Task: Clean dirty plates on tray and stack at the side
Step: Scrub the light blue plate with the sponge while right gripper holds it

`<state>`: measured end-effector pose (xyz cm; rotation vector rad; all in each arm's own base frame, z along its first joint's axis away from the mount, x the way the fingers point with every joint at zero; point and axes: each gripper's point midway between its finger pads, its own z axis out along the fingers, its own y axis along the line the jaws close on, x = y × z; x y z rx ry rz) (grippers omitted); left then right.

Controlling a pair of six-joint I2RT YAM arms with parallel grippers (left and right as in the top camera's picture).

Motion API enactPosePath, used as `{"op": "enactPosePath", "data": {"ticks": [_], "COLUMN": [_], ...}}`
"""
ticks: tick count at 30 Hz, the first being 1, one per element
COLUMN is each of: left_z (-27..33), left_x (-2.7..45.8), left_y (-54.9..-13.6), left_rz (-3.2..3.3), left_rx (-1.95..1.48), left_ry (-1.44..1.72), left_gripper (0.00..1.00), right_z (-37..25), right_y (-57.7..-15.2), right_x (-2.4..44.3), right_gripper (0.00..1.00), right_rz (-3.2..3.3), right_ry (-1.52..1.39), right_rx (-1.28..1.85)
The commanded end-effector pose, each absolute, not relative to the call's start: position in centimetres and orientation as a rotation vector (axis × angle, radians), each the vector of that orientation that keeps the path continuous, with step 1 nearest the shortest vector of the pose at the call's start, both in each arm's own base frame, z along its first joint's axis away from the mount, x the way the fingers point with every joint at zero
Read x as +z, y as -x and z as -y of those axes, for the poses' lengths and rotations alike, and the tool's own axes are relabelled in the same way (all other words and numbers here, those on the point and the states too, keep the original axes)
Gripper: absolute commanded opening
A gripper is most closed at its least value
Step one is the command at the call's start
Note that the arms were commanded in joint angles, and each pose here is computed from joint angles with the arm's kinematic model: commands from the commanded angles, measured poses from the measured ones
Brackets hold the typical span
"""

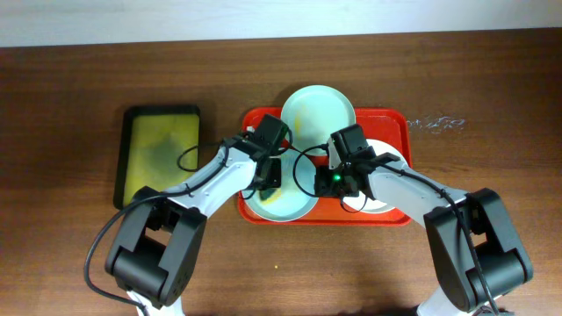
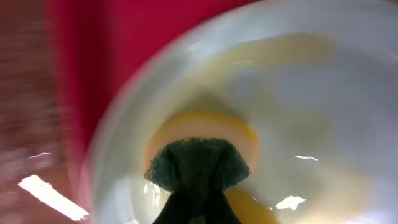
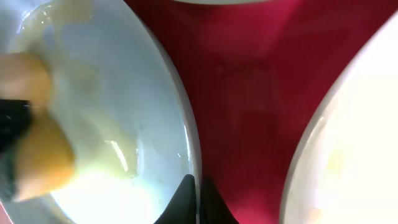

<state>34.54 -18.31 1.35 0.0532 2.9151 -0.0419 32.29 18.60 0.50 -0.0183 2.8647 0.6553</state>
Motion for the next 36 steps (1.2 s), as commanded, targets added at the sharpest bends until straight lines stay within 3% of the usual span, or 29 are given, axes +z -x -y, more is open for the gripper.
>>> {"op": "enactPosePath", "data": {"ticks": [1, 5, 10, 17, 22, 24, 27, 30, 36], "left_z": [13.9, 16.6, 23.8, 24.6, 16.1, 14.5, 14.9, 19.6, 23.7], "left_x": [2.2, 4.3, 4.5, 0.8, -0.1, 0.9, 3.2, 6.1, 3.7], "left_y": [-35.8, -36.9, -35.5, -34.9, -36.0, -36.3, -36.9, -35.9, -33.4], "left_rz": [-2.854, -2.869, -2.941, -3.027, -2.970, -2.957, -2.917, -2.937, -2.998], "left_rx": [0.313, 0.139, -0.455, -0.483, 0.196, 0.254, 0.176, -0.251, -0.464], "left_ry": [-0.039, -0.043, -0.115, -0.090, -0.017, 0.018, 0.039, 0.006, -0.101], "left_gripper": [0.00, 0.00, 0.00, 0.00, 0.00, 0.00, 0.00, 0.00, 0.00], "right_z": [-18.9, -18.9, -18.9, -19.0, -18.9, -18.9, -18.9, -18.9, -19.0], "right_y": [-32.0, -32.0, -32.0, -32.1, -32.0, -32.0, -32.0, -32.1, -32.1], "right_x": [1.1, 1.1, 1.1, 1.1, 1.1, 1.1, 1.1, 1.1, 1.1], "right_gripper": [0.04, 0.04, 0.04, 0.04, 0.04, 0.04, 0.04, 0.04, 0.04], "right_rz": [-2.855, -2.855, -2.854, -2.850, -2.854, -2.854, -2.854, -2.852, -2.850], "right_ry": [0.057, 0.057, 0.057, 0.058, 0.057, 0.057, 0.057, 0.058, 0.058], "right_rx": [0.676, 0.676, 0.676, 0.677, 0.676, 0.676, 0.676, 0.676, 0.678]}}
